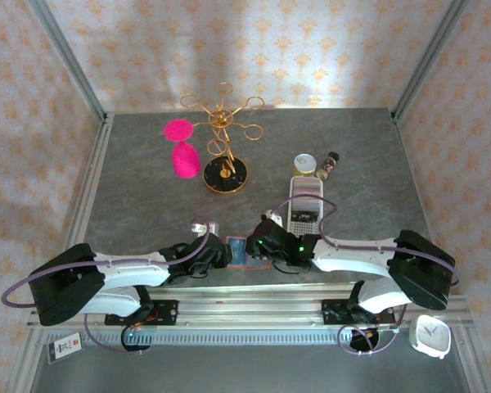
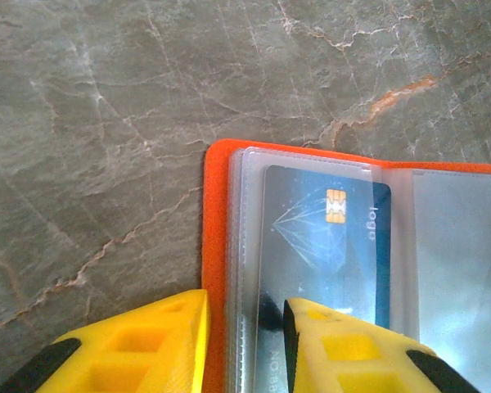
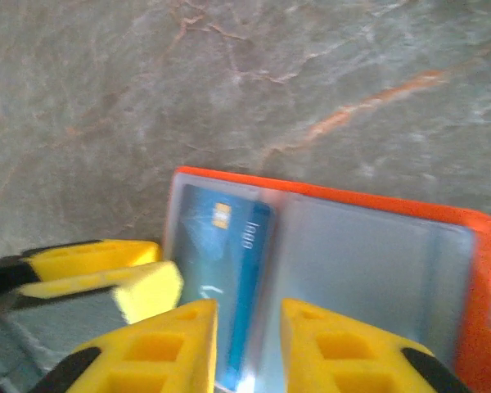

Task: Put the credit cards into the card holder

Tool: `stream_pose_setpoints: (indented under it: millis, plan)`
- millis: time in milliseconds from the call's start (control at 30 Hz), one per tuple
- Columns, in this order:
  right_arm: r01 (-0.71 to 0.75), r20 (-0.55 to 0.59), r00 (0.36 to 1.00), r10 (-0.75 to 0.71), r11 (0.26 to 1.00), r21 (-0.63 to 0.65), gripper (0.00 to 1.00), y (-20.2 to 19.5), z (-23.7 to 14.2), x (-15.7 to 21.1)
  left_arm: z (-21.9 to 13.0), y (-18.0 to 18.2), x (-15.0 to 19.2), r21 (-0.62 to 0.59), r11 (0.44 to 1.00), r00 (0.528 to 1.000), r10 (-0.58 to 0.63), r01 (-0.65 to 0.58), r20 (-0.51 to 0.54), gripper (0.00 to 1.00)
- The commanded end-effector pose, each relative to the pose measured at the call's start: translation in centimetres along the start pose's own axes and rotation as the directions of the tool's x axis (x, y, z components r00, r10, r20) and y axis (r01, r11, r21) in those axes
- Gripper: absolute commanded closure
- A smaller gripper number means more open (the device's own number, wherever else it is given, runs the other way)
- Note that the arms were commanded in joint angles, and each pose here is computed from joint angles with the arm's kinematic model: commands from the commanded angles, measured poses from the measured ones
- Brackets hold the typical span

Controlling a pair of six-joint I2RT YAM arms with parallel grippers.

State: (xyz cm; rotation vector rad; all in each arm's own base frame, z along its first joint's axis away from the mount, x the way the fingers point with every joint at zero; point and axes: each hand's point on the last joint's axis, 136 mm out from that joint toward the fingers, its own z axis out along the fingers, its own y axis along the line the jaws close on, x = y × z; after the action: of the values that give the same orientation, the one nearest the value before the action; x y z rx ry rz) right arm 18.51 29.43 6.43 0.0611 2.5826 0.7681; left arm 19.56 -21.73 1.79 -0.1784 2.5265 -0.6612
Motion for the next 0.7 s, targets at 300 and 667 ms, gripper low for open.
stream_pose_setpoints:
  millis: [300,667]
  plan:
    - [-0.018,-0.050,0.998,0.026,0.988,0.156,0.69,-5.0,1.0,2.5,0.4,2.1,3.3,-0.058,0.998,0.991,0.010,-0.018,-0.135,0.69]
    - [-0.028,-0.076,0.997,0.035,0.996,0.090,0.61,-2.9,2.2,2.6,0.2,2.7,3.8,-0.059,0.998,0.990,-0.008,-0.001,-0.143,0.71]
